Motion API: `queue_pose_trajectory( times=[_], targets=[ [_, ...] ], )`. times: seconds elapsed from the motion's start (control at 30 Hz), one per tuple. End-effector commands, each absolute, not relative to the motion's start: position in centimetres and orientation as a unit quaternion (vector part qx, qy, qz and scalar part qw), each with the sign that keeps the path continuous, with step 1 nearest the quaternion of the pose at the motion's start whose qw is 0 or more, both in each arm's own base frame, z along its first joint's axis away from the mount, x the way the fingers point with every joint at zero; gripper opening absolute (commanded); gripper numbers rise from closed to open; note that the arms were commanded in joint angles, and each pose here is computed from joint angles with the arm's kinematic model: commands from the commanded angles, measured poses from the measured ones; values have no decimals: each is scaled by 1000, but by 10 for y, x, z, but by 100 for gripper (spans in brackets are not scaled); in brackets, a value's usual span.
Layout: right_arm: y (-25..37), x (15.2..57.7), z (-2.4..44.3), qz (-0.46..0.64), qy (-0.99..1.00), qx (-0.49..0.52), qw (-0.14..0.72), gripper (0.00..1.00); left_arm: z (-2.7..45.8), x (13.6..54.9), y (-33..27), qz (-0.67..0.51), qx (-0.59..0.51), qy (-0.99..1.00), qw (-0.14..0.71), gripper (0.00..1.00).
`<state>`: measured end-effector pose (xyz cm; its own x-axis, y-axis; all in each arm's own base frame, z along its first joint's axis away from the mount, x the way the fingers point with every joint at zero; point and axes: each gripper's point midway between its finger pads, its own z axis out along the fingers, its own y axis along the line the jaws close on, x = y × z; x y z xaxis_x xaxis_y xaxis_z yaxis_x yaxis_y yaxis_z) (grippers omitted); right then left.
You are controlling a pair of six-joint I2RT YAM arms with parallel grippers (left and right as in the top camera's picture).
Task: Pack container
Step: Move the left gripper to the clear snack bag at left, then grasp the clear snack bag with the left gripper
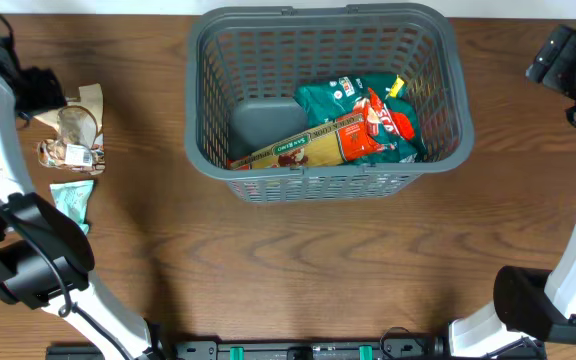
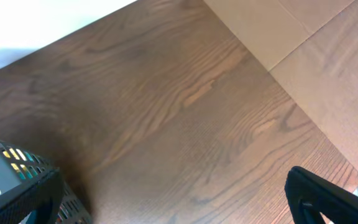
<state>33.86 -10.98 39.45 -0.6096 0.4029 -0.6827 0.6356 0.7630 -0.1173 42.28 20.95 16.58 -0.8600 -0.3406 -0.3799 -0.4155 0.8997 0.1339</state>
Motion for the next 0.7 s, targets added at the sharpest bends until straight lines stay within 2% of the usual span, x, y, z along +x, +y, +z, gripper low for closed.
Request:
queue_pose_trajectory(
  times=[0.0, 0.17, 0.43, 0.67],
  targets=[
    [-112, 335, 399, -179, 873, 304, 336, 99, 127, 417, 202, 85, -137, 977, 141, 91],
    [-112, 335, 399, -179, 873, 304, 336, 99, 89, 418, 198, 71, -110, 981, 141, 91],
    [-112, 335, 399, -179, 873, 304, 336, 99, 64, 432, 203, 34, -109, 978, 173, 94],
    [-112, 335, 399, -179, 873, 304, 336, 99, 24, 423, 212, 15, -136, 981, 136, 95]
  ],
)
